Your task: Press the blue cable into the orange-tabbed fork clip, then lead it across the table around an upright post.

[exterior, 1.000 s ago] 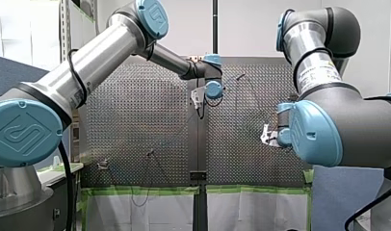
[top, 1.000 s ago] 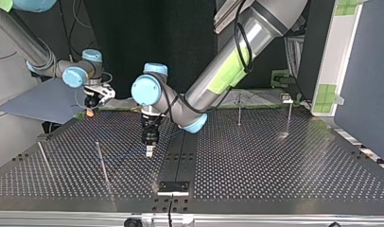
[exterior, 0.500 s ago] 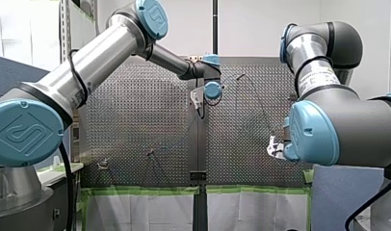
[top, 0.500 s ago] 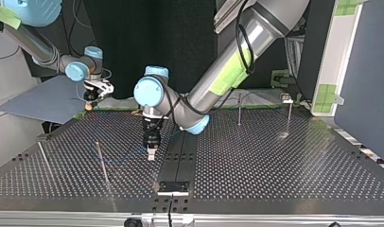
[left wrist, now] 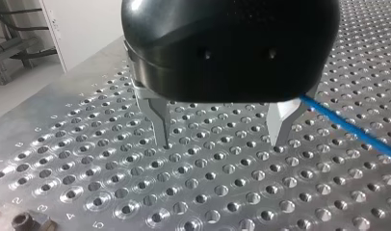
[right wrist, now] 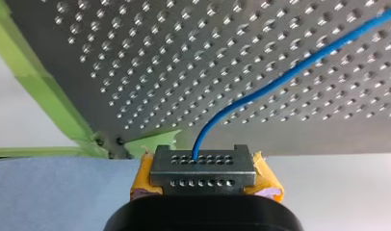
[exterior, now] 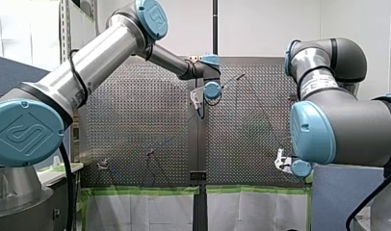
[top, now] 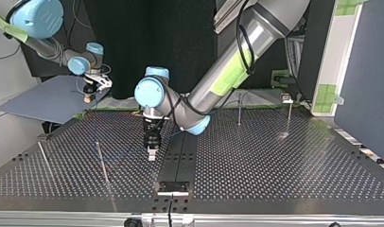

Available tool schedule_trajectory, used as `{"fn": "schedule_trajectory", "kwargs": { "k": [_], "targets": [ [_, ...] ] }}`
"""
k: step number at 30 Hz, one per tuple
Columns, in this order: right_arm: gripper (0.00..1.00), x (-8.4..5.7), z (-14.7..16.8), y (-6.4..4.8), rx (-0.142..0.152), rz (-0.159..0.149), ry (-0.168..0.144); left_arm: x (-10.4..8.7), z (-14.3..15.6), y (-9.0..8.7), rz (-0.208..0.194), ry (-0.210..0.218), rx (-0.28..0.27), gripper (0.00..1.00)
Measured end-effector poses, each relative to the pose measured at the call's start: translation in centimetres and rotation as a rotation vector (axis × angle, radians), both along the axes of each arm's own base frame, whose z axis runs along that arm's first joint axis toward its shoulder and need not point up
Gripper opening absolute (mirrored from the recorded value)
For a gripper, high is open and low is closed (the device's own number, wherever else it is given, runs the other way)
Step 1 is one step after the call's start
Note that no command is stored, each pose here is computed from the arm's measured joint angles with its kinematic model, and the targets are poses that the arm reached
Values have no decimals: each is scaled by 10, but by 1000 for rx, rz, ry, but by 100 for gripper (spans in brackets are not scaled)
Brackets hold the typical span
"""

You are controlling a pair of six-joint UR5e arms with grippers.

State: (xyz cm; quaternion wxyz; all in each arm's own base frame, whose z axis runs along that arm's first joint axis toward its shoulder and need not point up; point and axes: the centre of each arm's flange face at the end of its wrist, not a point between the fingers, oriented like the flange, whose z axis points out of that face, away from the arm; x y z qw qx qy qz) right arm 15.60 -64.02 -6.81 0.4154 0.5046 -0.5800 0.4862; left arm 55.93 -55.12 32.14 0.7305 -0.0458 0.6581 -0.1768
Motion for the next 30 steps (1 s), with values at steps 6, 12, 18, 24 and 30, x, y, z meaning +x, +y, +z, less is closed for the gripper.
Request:
{"fn": "schedule_trajectory", "kwargs": {
  "k": [6, 12, 18, 24, 30],
  "targets": [
    [0, -3, -20, -8, -22, 4, -4, 0, 0, 0, -1, 2, 2, 100],
    [0, -7, -46, -16, -15, -2, -16, 0, -1, 1, -2, 9, 8, 100],
    [0, -18, -77, -16, 7, -27, -58, -1, -2, 1, -2, 12, 12, 100],
    [0, -29, -104, -9, 38, -50, -79, -2, -2, 0, -2, 14, 12, 100],
    [0, -33, -107, -9, 40, -57, -83, -3, -2, -1, -3, 14, 12, 100]
  ]
}}
